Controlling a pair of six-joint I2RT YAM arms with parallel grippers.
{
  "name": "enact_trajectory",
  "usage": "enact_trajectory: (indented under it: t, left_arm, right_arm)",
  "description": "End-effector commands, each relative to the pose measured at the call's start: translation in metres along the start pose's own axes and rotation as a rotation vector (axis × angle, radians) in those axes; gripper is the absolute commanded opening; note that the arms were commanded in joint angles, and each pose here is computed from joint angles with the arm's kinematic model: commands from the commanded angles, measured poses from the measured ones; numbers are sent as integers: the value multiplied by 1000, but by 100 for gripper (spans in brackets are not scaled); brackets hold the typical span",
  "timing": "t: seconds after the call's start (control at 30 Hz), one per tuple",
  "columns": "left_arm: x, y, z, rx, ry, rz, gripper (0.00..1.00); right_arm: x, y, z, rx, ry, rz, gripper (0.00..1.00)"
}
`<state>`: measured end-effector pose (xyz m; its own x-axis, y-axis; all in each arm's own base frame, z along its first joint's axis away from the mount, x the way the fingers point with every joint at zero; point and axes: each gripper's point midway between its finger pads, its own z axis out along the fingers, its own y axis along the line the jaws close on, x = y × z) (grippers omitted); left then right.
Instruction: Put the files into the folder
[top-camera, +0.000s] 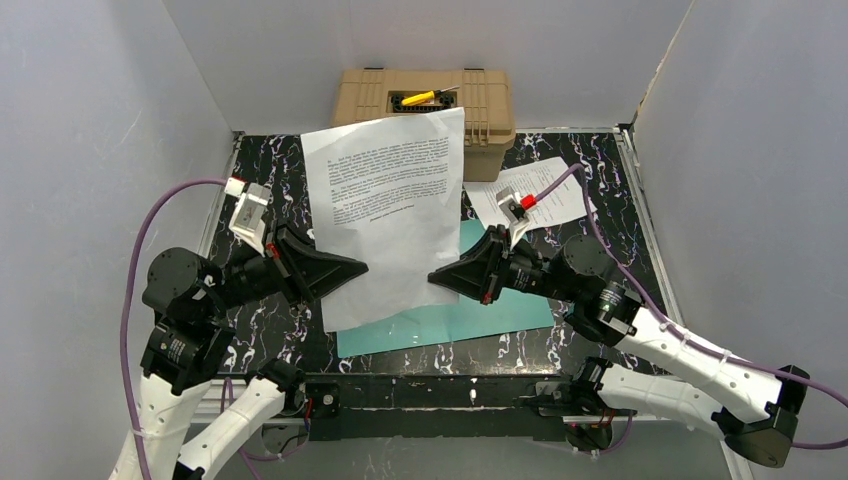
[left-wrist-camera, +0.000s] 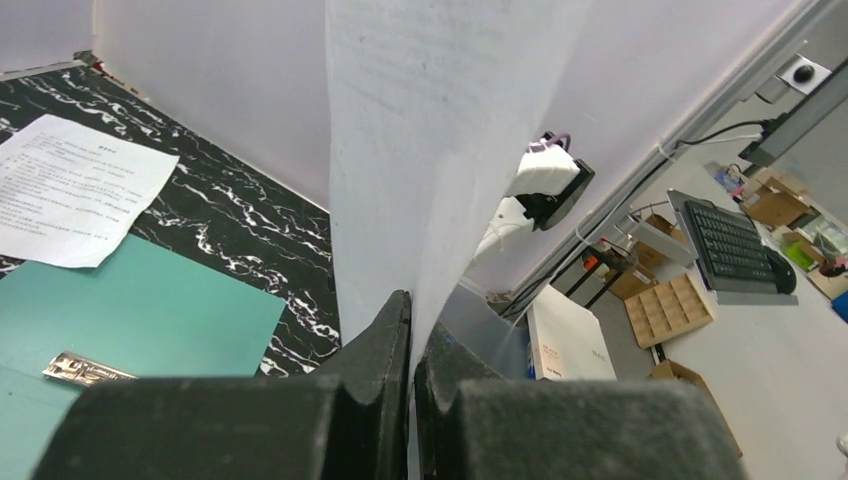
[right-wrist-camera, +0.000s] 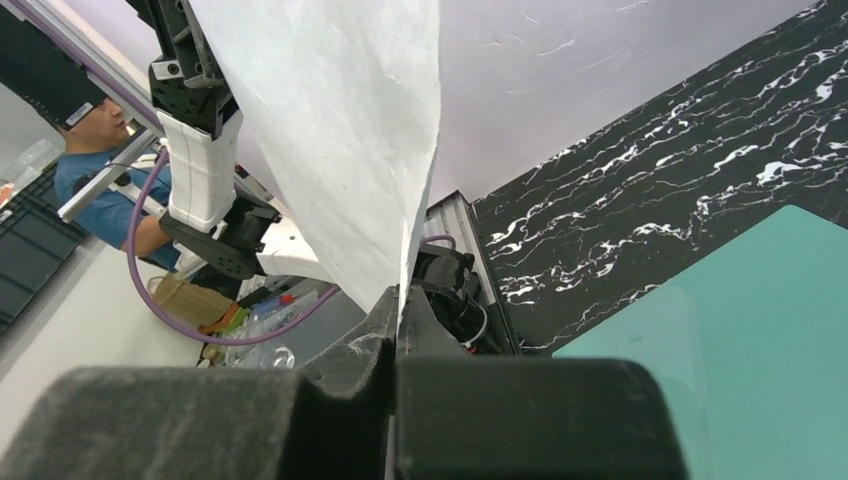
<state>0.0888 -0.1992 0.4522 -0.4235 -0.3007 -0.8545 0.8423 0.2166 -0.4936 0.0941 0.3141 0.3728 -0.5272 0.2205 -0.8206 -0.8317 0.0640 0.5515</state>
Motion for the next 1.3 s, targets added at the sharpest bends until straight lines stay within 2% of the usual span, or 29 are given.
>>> enact_trajectory:
  t: [0.0, 0.07, 0.23, 0.37, 0.53, 0.97, 1.13, 1.27]
  left_arm:
    - [0, -22, -4, 101, 23, 37, 0]
    - [1, -25, -5, 118, 32, 42, 0]
    - [5, -35, -9, 162, 57, 52, 0]
    - [7, -37, -12, 158, 57, 59, 0]
    - [8, -30, -14, 113, 44, 62, 0]
    - [16, -8, -14, 25, 3, 11, 0]
    - [14, -1, -14, -10, -26, 0, 0]
    - [14, 1, -13, -16, -32, -5, 0]
  right_arm:
    - [-36, 35, 2, -123, -100, -73, 11]
    - [-39, 44, 2, -166, -106, -87, 18]
    - [-47, 67, 2, -284, -124, -118, 45]
    - [-55, 82, -1, -346, -147, -144, 51]
    - [-63, 91, -7, -369, -175, -157, 51]
    - [-70, 95, -1, -388, -187, -143, 42]
    - [-69, 94, 1, -388, -180, -134, 37]
    - [-67, 91, 3, -374, -178, -131, 23]
